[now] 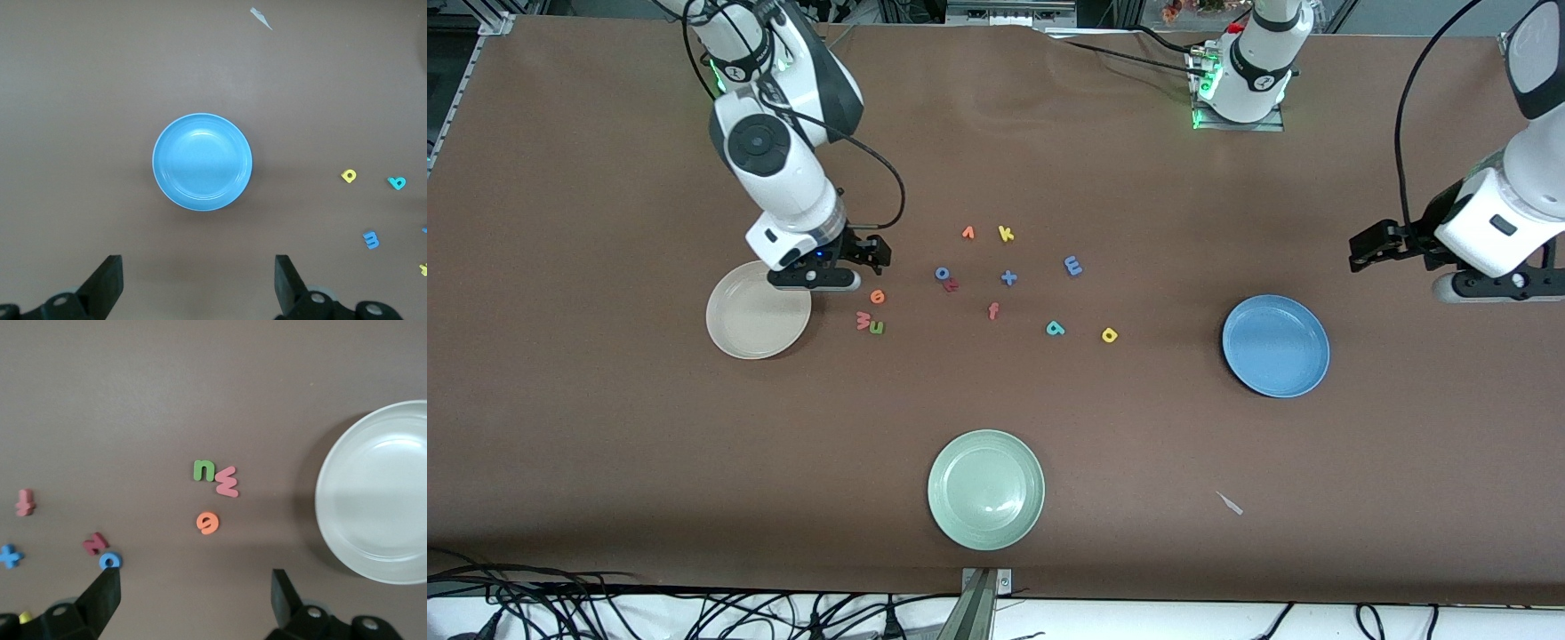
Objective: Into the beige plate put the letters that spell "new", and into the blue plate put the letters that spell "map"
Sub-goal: 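Grasp the orange letter with the right gripper while the left gripper reaches yellow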
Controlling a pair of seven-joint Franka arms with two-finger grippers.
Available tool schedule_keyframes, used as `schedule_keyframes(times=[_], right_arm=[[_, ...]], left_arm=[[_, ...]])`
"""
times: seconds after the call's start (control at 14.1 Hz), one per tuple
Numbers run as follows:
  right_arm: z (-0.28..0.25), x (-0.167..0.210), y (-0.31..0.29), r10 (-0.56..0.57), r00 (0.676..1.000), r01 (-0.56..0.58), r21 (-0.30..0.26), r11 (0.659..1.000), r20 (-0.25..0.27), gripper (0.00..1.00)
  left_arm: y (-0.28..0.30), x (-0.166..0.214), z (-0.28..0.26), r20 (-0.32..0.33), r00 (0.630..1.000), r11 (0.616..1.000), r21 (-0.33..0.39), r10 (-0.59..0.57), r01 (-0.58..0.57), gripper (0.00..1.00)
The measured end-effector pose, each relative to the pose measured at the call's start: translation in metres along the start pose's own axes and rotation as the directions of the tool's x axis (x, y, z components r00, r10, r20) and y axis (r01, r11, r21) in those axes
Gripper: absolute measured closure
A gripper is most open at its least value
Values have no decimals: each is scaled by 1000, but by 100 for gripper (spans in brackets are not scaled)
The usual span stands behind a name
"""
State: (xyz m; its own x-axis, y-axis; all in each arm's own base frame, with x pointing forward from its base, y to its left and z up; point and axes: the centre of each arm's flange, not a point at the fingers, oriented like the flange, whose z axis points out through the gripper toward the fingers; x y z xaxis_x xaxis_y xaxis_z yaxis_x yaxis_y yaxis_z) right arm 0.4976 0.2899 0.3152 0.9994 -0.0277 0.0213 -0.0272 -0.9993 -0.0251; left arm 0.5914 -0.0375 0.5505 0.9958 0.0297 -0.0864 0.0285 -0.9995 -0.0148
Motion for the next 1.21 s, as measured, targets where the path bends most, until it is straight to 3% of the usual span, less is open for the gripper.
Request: schedule_keyframes(times=[0.28, 0.5, 0.92, 1.21], right_arm=[[41, -4, -4, 4, 1000, -4, 0, 1000, -4, 0], [61, -5, 0, 10, 1000, -10, 4, 1000, -10, 0], [106, -8, 3, 13, 1000, -13, 2, 1000, -2, 1], [125, -10, 5, 14, 1000, -14, -2, 1000, 7, 7]], left_arm=[[44, 16, 46, 67, 995, 997, -5, 75, -75, 0], [87, 23, 64, 46, 993, 994, -10, 111, -111, 0], [173, 24, 124, 51, 998, 999, -9, 43, -42, 0], [205, 17, 185, 30, 999, 1000, -21, 10, -9, 0]])
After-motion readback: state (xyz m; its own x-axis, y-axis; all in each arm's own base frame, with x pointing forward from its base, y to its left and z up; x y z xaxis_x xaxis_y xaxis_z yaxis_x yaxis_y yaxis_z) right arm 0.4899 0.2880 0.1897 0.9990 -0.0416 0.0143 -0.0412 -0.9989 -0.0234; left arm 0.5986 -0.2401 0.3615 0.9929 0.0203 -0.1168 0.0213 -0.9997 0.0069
